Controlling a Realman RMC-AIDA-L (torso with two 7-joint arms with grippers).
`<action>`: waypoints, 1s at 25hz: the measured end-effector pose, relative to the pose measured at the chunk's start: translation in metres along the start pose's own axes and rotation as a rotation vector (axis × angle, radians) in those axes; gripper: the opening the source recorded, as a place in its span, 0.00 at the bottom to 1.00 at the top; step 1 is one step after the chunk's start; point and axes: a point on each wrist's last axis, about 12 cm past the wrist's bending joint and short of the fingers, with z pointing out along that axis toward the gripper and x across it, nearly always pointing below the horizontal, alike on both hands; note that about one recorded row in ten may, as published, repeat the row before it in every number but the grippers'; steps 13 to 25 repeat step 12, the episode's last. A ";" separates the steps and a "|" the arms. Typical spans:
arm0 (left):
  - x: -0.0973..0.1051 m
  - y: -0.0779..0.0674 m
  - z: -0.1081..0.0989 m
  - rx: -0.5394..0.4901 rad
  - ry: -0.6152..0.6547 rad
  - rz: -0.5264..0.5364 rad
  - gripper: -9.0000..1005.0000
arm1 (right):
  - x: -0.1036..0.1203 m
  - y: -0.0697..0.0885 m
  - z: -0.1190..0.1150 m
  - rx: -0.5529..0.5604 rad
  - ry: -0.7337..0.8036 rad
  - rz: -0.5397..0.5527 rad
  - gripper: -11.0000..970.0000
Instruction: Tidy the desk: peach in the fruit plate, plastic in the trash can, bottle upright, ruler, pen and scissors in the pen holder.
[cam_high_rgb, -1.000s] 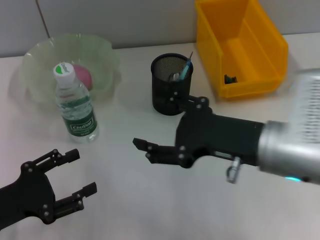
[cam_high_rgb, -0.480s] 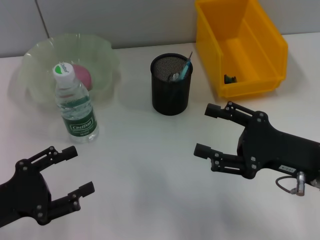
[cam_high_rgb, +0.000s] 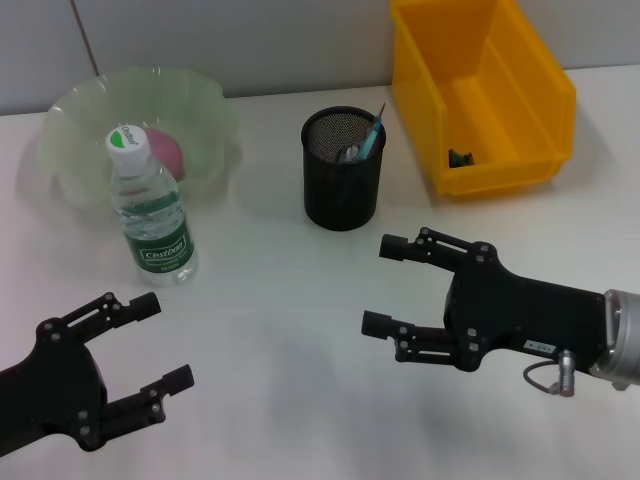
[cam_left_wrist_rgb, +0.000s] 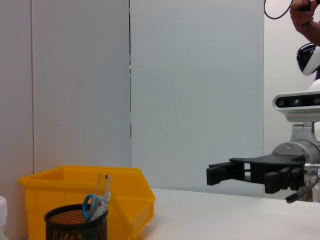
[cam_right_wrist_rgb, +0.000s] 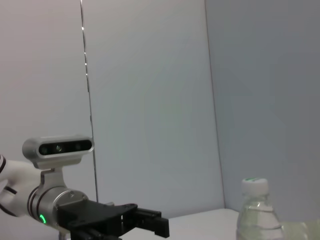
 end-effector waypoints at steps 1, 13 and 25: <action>0.000 0.000 0.000 0.001 0.000 0.000 0.78 | 0.001 0.000 0.001 -0.004 0.005 0.003 0.85; 0.000 0.001 0.002 0.006 -0.001 0.000 0.78 | 0.005 -0.002 0.006 -0.008 0.026 0.017 0.85; 0.000 0.001 0.002 0.006 -0.001 0.000 0.78 | 0.005 -0.002 0.006 -0.008 0.026 0.017 0.85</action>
